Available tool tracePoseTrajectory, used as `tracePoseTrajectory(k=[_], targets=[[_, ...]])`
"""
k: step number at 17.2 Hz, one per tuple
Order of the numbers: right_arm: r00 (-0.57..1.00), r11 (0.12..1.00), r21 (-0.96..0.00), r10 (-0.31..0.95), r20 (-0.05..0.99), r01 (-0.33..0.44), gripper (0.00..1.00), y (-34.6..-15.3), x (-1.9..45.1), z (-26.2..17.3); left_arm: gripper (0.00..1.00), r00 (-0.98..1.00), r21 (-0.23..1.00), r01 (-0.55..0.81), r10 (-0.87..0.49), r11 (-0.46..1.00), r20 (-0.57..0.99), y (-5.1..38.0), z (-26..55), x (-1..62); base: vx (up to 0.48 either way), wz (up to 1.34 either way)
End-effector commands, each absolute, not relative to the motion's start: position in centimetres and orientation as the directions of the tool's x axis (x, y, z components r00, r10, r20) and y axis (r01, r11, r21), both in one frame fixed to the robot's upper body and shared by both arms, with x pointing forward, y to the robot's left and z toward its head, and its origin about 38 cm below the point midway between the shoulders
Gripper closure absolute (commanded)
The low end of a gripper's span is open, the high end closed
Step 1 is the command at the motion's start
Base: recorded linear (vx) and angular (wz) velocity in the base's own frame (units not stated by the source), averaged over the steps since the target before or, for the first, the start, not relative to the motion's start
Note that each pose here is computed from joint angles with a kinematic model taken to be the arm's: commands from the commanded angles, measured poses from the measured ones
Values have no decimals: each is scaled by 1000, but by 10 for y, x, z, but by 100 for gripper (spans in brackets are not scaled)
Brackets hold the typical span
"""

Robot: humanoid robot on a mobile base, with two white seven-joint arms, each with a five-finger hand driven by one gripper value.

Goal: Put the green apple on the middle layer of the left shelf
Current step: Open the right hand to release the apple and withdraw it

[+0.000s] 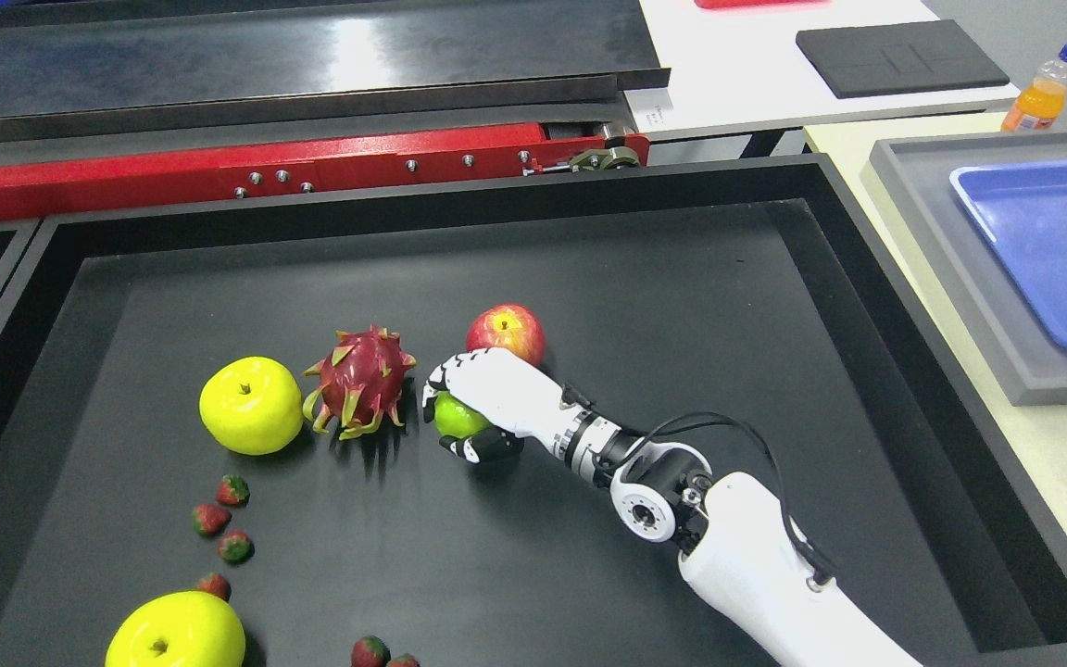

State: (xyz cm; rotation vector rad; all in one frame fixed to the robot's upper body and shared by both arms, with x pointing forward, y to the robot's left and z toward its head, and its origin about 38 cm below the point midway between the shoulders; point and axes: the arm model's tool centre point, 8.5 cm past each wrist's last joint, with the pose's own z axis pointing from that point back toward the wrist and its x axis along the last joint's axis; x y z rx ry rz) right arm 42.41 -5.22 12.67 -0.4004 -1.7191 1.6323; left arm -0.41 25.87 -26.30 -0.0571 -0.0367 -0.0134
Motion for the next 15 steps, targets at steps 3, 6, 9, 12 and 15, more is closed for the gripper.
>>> tracePoseTrajectory(k=[3,6,9,12,15], targets=[[-607,263,-861,621,496,-436,0,-43,433,112,0,999,-39,15,-14,999,37,270,-262,-4,0,0],[-503,499,-739,542,673,-451,0,-75,446,131,0,999,-39,14,-12,999,37,270,-262,-4,0,0],[-359,804,-468,342,868,-367,0,-149,450,145,0,999,-39,15,-13,999,36,270,-262,-4,0,0],[-291,927,-256,174,941,-274,0,-205,433,139,0,999,-39,15,-14,999,37,270,-262,-4,0,0],[-273,960,-129,58,960,-250,0,-223,403,129,0,999,-39,15,-13,999,36,270,-262,-4,0,0]])
